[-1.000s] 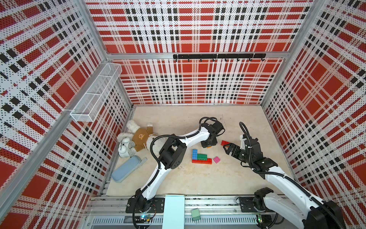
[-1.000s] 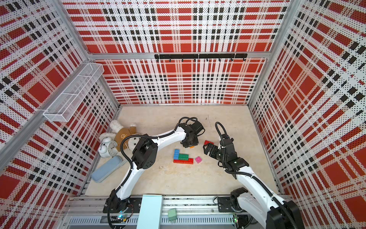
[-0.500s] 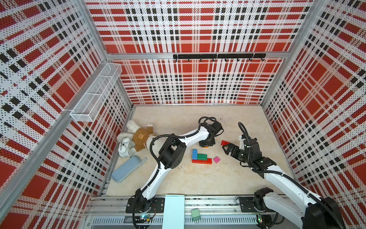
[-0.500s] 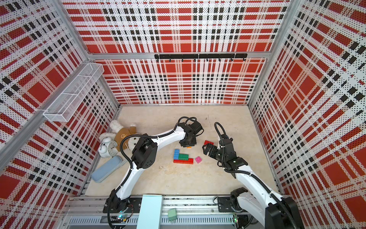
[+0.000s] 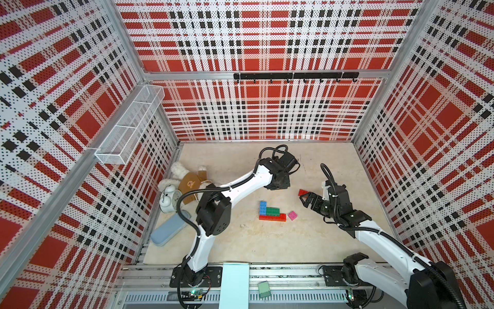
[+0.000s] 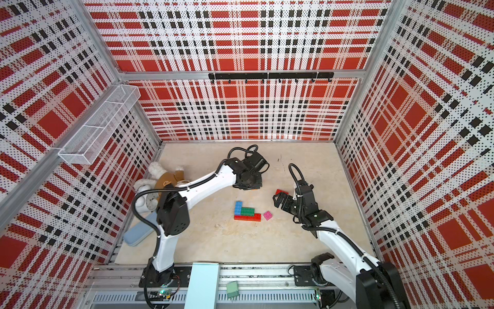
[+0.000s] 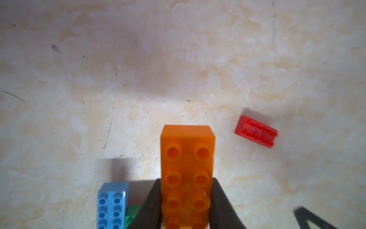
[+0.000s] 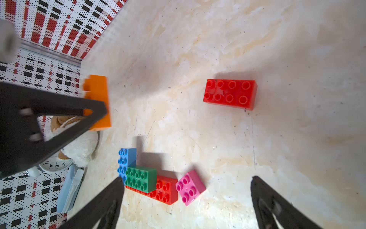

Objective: Assemble a small pinwheel with lego
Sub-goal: Pick up the lego brick from the center of the board, then adjust the lego brick at the center of the board.

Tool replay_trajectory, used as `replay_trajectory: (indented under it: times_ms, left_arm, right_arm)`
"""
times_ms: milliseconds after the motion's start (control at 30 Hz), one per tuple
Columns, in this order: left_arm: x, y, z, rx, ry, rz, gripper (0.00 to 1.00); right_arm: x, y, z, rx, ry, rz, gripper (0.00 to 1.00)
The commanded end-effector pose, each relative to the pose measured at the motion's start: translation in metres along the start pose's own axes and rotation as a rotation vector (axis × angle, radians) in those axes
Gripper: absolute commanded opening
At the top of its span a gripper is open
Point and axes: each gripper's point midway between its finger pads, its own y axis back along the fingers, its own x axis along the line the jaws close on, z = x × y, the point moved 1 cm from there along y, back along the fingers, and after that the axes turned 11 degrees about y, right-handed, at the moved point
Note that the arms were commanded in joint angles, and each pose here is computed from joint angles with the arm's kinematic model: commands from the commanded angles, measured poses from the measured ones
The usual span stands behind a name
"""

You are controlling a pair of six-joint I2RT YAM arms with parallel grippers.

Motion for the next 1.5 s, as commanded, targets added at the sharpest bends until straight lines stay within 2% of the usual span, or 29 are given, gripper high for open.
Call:
replay_trajectory:
  times_ms: [0,233,400,533,700,800,1000,1200,1467]
  left_arm:
    - [0.009,0.024,-0.005,-0.011,-0.058,-0.033,0.28]
    - [0.052,0.053,-0.024,0.037,-0.246,-0.165,0.28]
    - [0.084,0.076,-0.041,-0.050,-0.408,-0.218,0.29]
    - [0.107,0.081,-0.055,-0.116,-0.413,-0.270,0.29]
    - [0.126,0.076,-0.067,-0.142,-0.365,-0.327,0.29]
    - [0.127,0.078,-0.073,-0.179,-0.393,-0.388,0.29]
    - [0.129,0.084,-0.081,-0.246,-0.472,-0.460,0.29]
    - [0.130,0.084,-0.096,-0.210,-0.549,-0.466,0.28]
    - [0.126,0.084,-0.104,-0.185,-0.572,-0.489,0.27]
  right_arm:
    - [0.011,0.000,0.017,-0.047,0.026,0.034,1.00]
    - [0.012,-0.007,0.006,0.002,0.035,0.049,0.98]
    - [0.030,-0.017,-0.021,0.080,0.069,0.074,0.86]
    - [0.046,-0.026,-0.044,0.137,0.077,0.089,0.63]
    - [0.066,-0.036,-0.081,0.203,0.078,0.092,0.29]
    - [0.066,-0.043,-0.104,0.253,0.064,0.074,0.17]
    - [0.059,-0.052,-0.123,0.301,0.074,-0.006,0.11]
    - [0.052,-0.064,-0.110,0.298,0.092,-0.100,0.10]
    - [0.047,-0.089,-0.080,0.268,0.053,-0.068,0.09]
